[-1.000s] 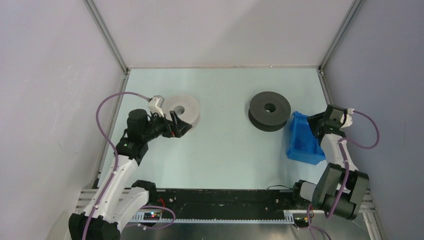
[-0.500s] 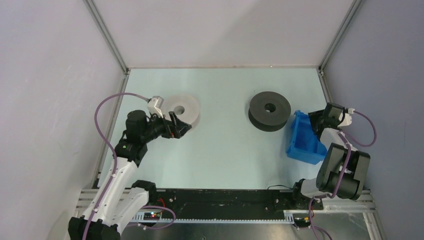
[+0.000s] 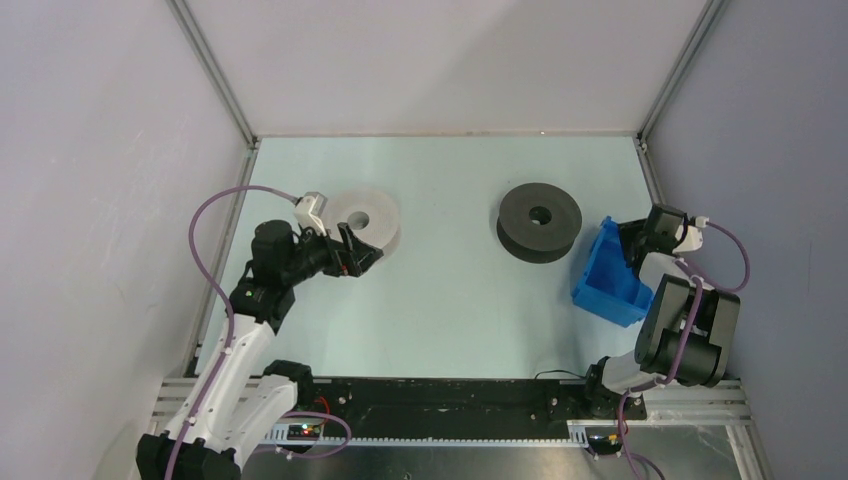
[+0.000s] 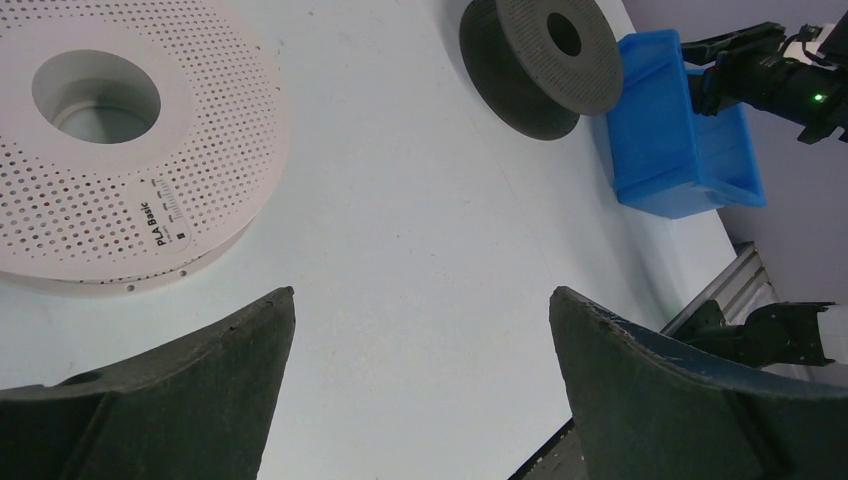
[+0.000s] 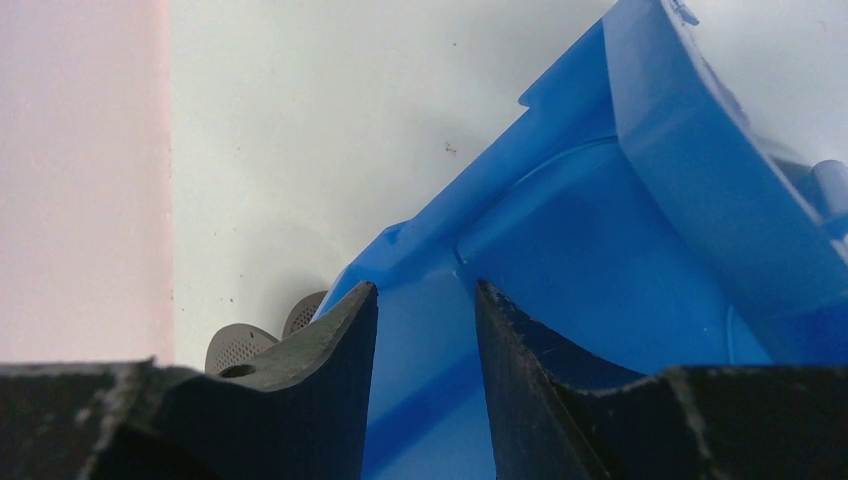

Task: Wrap the cables
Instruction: Move the storage box to the center of the board.

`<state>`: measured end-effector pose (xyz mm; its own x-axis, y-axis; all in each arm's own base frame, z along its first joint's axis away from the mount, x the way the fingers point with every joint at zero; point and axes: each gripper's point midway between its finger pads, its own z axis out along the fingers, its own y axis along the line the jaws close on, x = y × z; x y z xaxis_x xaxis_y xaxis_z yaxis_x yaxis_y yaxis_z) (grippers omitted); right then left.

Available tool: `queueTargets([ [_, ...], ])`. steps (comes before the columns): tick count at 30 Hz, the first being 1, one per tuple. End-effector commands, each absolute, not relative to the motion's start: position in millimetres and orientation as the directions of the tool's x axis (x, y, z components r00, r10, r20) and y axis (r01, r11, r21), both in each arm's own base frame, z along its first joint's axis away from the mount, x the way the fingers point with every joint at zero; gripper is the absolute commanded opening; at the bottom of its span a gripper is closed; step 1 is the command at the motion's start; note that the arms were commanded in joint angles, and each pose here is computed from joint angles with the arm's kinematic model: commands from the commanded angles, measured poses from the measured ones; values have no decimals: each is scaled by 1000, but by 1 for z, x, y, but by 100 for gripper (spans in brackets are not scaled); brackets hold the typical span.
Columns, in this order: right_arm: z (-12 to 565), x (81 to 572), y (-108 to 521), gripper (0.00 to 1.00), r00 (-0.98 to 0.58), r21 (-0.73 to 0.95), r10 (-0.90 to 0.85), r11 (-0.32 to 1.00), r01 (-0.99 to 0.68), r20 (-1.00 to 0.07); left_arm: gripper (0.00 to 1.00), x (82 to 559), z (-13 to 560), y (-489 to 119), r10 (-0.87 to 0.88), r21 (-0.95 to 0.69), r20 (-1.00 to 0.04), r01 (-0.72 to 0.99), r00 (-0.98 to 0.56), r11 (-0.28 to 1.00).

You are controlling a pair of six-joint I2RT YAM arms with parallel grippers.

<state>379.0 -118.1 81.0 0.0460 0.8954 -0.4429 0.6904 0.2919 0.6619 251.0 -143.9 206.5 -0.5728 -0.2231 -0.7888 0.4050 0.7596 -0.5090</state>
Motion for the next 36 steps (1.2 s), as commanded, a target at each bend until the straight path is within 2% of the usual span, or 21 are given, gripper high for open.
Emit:
queueTargets([
  [1, 88, 383, -131, 45, 117, 662, 879, 254, 705, -462, 100, 253, 218, -143, -220, -488, -813, 426, -539, 762],
  [5, 98, 391, -129, 43, 100, 666, 874, 283, 690, -475, 100, 253, 218, -143, -221, -489, -813, 427, -539, 760],
  [8, 127, 394, -125, 43, 13, 594, 793, 446, 670, -610, 100, 253, 219, -143, -219, -487, -815, 430, -536, 760],
  [11, 186, 391, -127, 42, 13, 531, 661, 591, 607, -750, 100, 252, 219, -143, -217, -484, -817, 431, -534, 761],
  [15, 236, 393, -127, 40, -102, 289, 380, 828, 481, -919, 100, 252, 220, -143, -218, -486, -816, 433, -534, 759],
  [17, 243, 394, -126, 40, -196, 76, 165, 915, 396, -967, 100, 251, 220, -144, -219, -488, -816, 434, -535, 757],
  [18, 240, 394, -128, 40, -264, -77, 18, 936, 344, -964, 100, 251, 220, -144, -219, -490, -815, 435, -536, 756],
  [21, 232, 398, -142, 41, -358, -311, -207, 913, 264, -910, 100, 250, 221, -146, -220, -498, -810, 440, -543, 747],
  [23, 209, 403, -130, 41, -409, -390, -340, 920, 42, -847, 100, 249, 220, -147, -221, -505, -806, 442, -549, 742],
  [25, 190, 405, -122, 41, -453, -399, -399, 911, -101, -797, 100, 249, 219, -148, -224, -512, -800, 439, -557, 738],
  [28, 168, 403, -131, 41, -535, -395, -437, 897, -199, -723, 100, 246, 219, -153, -217, -515, -799, 451, -561, 729],
  [36, 143, 395, -134, 42, -514, -354, -557, 823, -443, -652, 100, 237, 220, -168, -181, -513, -799, 496, -573, 700],
])
